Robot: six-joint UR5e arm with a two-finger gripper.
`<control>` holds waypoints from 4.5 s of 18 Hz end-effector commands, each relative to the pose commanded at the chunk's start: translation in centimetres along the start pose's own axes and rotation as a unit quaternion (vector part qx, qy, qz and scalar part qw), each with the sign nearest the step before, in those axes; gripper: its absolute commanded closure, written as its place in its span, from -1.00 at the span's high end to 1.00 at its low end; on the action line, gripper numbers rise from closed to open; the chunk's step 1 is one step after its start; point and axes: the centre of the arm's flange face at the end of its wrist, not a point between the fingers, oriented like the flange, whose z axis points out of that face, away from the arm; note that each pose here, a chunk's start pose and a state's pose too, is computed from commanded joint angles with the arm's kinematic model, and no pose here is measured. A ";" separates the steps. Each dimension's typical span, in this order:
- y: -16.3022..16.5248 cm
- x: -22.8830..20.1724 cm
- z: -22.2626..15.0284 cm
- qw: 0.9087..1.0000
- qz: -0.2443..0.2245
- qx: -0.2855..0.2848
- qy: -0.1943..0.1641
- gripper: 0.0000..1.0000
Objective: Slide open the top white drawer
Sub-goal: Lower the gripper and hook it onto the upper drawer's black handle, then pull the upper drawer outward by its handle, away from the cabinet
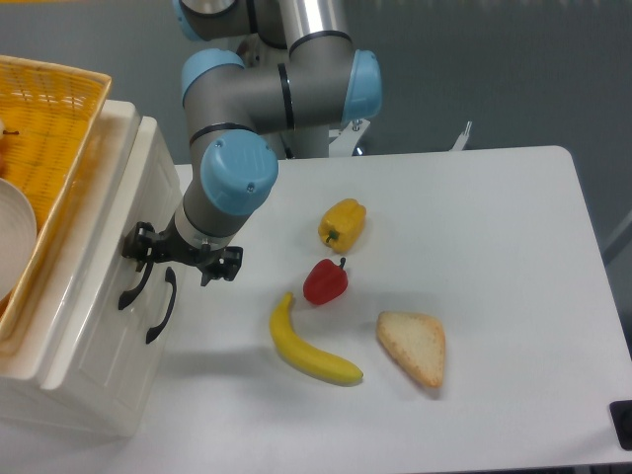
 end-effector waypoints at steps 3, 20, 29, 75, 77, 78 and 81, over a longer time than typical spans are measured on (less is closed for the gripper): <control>-0.1 -0.2 -0.2 1.000 0.006 0.004 -0.020 1.00; -0.3 0.7 0.0 0.996 0.035 -0.002 -0.080 1.00; -0.3 0.3 -0.1 0.995 0.038 -0.005 -0.088 1.00; -0.2 -6.3 -4.4 0.995 0.005 0.021 -0.093 1.00; -0.2 -6.8 -4.7 0.995 0.001 0.023 -0.093 1.00; -0.2 -7.1 -4.9 0.995 -0.001 0.025 -0.094 1.00; -0.1 -7.7 -4.9 0.995 0.006 0.023 -0.092 1.00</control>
